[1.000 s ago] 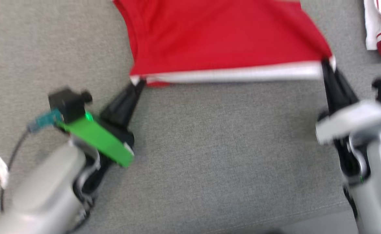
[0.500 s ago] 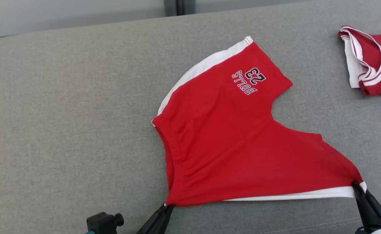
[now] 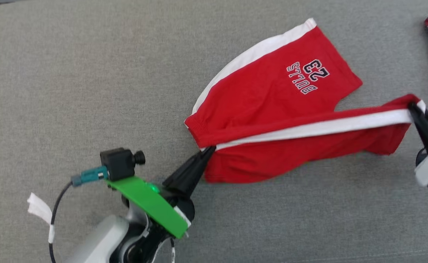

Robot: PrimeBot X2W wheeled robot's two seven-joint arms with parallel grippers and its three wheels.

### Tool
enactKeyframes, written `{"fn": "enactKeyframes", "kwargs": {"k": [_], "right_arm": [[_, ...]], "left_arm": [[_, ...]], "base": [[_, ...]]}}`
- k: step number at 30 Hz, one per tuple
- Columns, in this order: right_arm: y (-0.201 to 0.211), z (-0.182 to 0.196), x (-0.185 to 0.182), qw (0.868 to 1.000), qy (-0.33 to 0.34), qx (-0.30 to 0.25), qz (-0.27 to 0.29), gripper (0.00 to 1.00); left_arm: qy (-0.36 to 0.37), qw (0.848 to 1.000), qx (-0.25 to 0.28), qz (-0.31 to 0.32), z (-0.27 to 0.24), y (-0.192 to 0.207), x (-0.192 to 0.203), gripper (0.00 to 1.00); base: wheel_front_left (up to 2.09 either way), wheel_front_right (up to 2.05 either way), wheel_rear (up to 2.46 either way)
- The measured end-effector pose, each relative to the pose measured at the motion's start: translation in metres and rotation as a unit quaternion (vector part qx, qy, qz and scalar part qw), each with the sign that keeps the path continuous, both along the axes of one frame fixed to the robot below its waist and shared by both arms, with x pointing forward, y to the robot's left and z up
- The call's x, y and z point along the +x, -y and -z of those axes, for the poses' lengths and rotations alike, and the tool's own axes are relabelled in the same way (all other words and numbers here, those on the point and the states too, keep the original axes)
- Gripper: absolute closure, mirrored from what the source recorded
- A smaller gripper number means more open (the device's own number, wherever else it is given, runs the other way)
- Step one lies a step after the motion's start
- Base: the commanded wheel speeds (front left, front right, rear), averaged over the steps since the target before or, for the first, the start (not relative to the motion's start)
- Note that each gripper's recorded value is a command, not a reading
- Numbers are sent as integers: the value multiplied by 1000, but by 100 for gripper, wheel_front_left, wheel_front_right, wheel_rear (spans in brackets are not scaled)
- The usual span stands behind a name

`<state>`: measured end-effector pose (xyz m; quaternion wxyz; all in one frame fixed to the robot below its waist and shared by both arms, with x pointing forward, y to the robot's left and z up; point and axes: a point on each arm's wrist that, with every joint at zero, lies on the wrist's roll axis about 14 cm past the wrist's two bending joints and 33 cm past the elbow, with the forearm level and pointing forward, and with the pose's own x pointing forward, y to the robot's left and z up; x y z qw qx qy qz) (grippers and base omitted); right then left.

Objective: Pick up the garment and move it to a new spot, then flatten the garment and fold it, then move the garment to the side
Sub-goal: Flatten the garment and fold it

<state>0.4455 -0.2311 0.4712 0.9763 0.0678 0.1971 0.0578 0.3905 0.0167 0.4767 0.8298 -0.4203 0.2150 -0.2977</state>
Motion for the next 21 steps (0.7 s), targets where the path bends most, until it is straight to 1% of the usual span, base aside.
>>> {"fn": "enactKeyframes", "kwargs": {"k": [3, 6, 10, 15, 21], "right_arm": [[-4, 2, 36, 1000, -12, -4, -13, 100], [-12, 10, 68, 999, -29, -12, -27, 100], [-27, 28, 103, 997, -57, -18, -46, 100], [-53, 44, 136, 995, -71, -16, -69, 100], [-78, 64, 156, 991, -93, -11, -92, 100]], "left_arm": [[-16, 1000, -18, -16, -1, -5, 24, 100], [-22, 999, -5, -25, 7, -12, 45, 100], [-42, 998, -2, -39, 22, -17, 63, 100], [-52, 996, 4, -69, 36, -28, 77, 100], [-70, 994, 12, -89, 51, -37, 80, 100]], "base": [[0, 0, 0], [0, 0, 0], [0, 0, 0], [0, 0, 0], [0, 0, 0]]}}
